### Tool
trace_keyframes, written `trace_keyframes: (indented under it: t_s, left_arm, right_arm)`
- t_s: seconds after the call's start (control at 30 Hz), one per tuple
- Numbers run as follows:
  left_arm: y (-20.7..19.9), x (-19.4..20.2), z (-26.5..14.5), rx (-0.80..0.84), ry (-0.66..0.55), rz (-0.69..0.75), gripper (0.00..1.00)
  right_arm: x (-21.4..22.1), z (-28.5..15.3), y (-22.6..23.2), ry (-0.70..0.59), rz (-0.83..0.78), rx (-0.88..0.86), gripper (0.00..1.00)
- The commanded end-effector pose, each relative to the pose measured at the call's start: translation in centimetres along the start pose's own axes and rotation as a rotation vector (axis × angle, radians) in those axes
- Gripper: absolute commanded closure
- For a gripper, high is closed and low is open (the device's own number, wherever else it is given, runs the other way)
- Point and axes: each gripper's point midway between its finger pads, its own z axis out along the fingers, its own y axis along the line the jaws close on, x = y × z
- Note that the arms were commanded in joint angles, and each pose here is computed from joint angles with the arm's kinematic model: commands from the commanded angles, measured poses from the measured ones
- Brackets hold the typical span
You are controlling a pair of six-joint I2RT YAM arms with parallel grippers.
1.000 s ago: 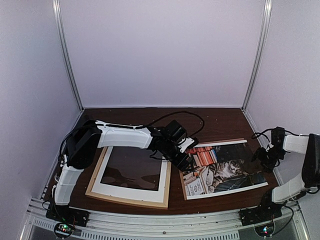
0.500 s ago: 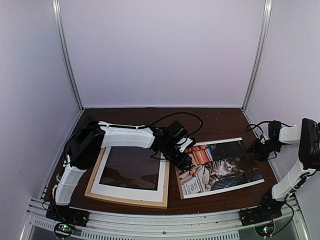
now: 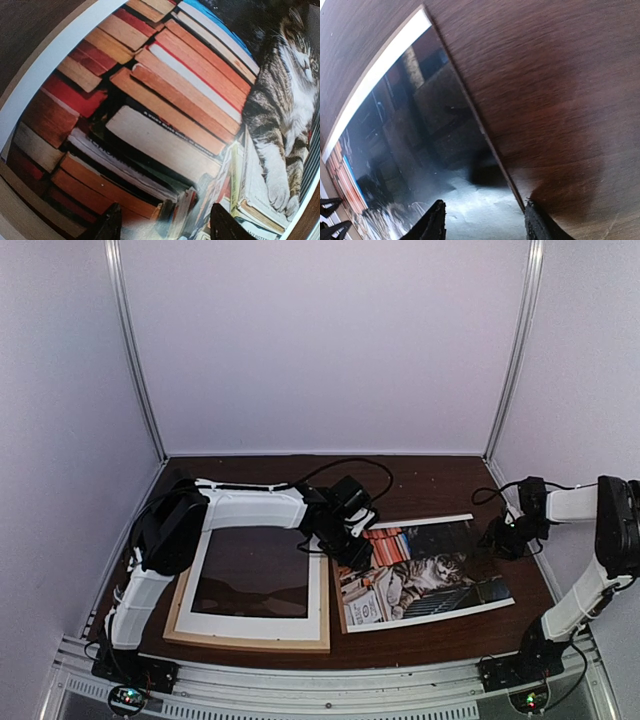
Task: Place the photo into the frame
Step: Rotate the photo at the center of the board.
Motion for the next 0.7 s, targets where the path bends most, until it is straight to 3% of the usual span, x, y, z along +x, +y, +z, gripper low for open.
trace_keyframes:
  t_s: [0.0, 0.1, 0.23, 0.67]
  left_arm:
    - [1.7, 3.0, 1.9, -0.048, 0.106, -0.051, 0.39]
    - [1.8, 3.3, 2.0, -0.054, 0.118, -0.053, 0.39]
    - [2.0, 3.7, 2.2, -0.058, 0.128, -0.055, 0.40]
    - [2.1, 4.3, 2.6, -0.054, 0.145, -0.055, 0.42]
  right_arm:
    - [2.3, -0.4, 0.1, 0.068, -0.017, 0.035, 0.43]
    - [1.5, -0.9, -0.6, 0.038, -0.029, 0.092, 0.34]
    - [1.1, -0.3, -0.8, 0.040, -0.032, 0.101, 0.32]
    - [1.3, 0.3, 3.9, 0.058, -0.100, -0.151, 0.42]
